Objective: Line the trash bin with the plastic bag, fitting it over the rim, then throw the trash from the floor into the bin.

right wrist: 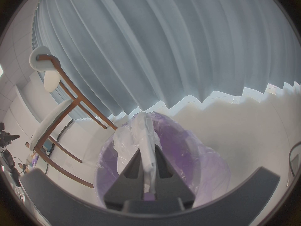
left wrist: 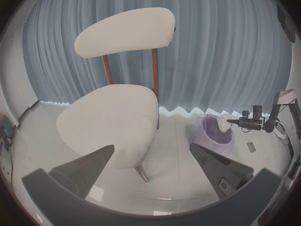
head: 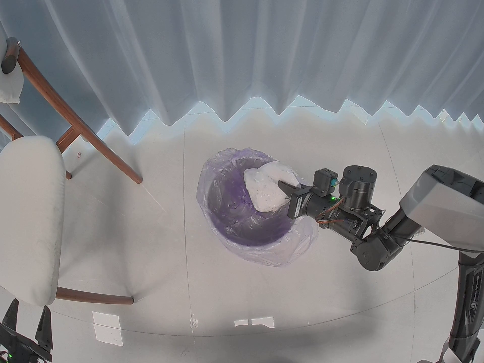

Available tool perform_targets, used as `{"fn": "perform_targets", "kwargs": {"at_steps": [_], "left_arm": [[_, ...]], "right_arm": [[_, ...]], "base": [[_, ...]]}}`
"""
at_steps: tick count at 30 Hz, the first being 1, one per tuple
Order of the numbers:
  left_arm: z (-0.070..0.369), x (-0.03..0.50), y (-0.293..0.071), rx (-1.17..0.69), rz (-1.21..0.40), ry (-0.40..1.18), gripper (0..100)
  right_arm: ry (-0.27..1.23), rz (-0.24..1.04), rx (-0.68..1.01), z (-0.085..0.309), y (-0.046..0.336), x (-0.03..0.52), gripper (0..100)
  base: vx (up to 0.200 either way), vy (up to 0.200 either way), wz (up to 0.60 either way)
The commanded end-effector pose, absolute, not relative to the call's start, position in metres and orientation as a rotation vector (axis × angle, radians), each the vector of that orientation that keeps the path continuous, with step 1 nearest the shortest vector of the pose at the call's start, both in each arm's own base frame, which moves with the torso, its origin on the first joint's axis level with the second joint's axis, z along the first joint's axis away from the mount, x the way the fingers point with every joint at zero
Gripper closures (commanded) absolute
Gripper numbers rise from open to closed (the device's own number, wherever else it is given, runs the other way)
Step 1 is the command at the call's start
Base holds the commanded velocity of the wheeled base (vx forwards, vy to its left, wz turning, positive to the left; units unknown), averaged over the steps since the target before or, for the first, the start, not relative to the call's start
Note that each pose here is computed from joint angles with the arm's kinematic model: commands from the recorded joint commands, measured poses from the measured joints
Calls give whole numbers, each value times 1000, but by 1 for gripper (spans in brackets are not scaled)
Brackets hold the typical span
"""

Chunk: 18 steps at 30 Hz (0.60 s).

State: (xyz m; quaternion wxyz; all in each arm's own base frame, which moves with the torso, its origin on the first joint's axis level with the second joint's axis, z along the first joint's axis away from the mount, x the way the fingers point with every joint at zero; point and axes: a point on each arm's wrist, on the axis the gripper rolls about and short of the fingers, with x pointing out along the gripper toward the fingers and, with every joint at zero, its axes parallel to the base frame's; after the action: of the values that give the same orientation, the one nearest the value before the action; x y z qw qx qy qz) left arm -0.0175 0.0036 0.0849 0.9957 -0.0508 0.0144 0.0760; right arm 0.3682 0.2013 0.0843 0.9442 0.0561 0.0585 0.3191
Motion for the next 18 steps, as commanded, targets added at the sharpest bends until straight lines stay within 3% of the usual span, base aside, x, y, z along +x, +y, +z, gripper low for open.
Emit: {"fn": "perform_targets", "kwargs": {"at_steps": [1, 8, 9, 14, 18], "left_arm": [[79, -20, 1, -35, -4, 20, 0], [76, -21, 0, -28, 10, 31, 0], [76, -21, 0, -26, 13, 29, 0], [75, -23, 0, -23, 9, 3, 0], [75, -23, 0, -18, 8, 3, 0]], "right_arm": [[143, 675, 99, 63, 218, 374, 100], [156, 674, 97, 53, 221, 377, 100], [156, 674, 97, 53, 221, 377, 0], [109, 674, 127, 63, 222, 378, 0], [54, 652, 150, 97, 213, 363, 0]], "base": [[0, 0, 0], [0, 0, 0], [0, 0, 0], [0, 0, 0], [0, 0, 0]]}}
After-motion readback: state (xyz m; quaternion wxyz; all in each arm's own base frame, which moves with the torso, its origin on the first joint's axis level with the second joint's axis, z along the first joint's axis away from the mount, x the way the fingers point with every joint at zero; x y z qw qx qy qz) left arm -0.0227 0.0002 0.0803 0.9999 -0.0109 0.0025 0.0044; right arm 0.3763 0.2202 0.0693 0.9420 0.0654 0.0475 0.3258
